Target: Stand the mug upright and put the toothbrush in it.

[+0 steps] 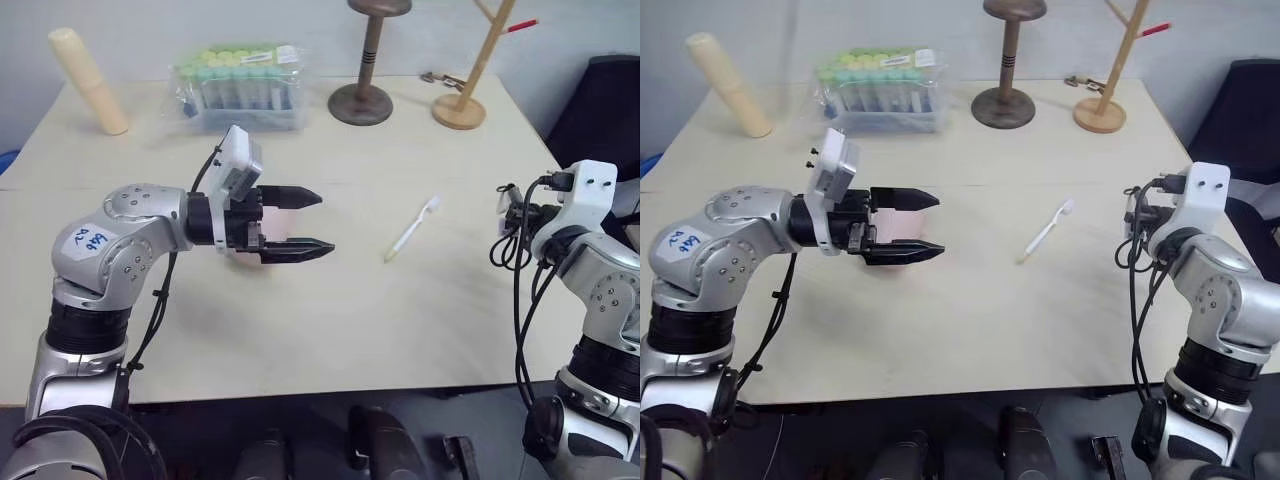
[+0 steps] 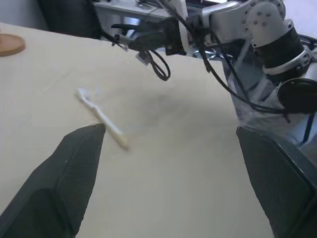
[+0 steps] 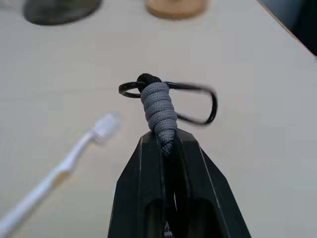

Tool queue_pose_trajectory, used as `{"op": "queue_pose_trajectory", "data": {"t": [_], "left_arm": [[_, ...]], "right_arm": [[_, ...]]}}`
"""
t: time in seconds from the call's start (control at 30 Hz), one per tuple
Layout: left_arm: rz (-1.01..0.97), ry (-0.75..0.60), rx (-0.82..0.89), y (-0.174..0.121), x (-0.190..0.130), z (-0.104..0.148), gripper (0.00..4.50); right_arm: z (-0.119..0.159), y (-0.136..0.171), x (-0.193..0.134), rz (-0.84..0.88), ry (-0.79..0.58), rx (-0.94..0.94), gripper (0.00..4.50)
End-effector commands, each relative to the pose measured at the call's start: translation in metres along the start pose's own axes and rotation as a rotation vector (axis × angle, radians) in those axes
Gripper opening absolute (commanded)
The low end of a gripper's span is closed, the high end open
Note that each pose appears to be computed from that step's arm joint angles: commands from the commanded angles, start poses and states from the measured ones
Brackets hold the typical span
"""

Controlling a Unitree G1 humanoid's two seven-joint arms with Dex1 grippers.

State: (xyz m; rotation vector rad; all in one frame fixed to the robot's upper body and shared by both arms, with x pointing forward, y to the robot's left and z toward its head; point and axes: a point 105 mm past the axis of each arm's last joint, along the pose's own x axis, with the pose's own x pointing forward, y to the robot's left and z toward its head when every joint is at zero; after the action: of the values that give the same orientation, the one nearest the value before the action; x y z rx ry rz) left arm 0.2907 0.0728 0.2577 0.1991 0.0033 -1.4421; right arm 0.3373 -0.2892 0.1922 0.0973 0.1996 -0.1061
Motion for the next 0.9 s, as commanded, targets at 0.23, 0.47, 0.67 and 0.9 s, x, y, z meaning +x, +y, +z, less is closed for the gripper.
{"op": "queue_pose_trajectory", "data": {"t": [0.23, 0.47, 0.67, 0.9], "left_arm": [[-0.147, 0.003, 0.088, -0.012, 0.018, 0.009, 4.5], [0.102, 0.059, 0.03, 0.018, -0.008, 0.007, 4.5], [0.687, 0.184, -0.3, 0.088, -0.085, -0.015, 4.5], [0.881, 0.358, -0.559, 0.104, -0.12, -0.067, 4.5]], "right_arm": [[-0.044, -0.045, -0.035, -0.128, 0.081, -0.028, 1.6], [0.005, -0.005, -0.043, 0.127, -0.031, -0.266, 3.25], [0.031, 0.107, -0.094, 0.839, -0.134, -0.488, 3.25], [0.036, 0.148, -0.135, 1.245, -0.11, -0.557, 3.25]]}}
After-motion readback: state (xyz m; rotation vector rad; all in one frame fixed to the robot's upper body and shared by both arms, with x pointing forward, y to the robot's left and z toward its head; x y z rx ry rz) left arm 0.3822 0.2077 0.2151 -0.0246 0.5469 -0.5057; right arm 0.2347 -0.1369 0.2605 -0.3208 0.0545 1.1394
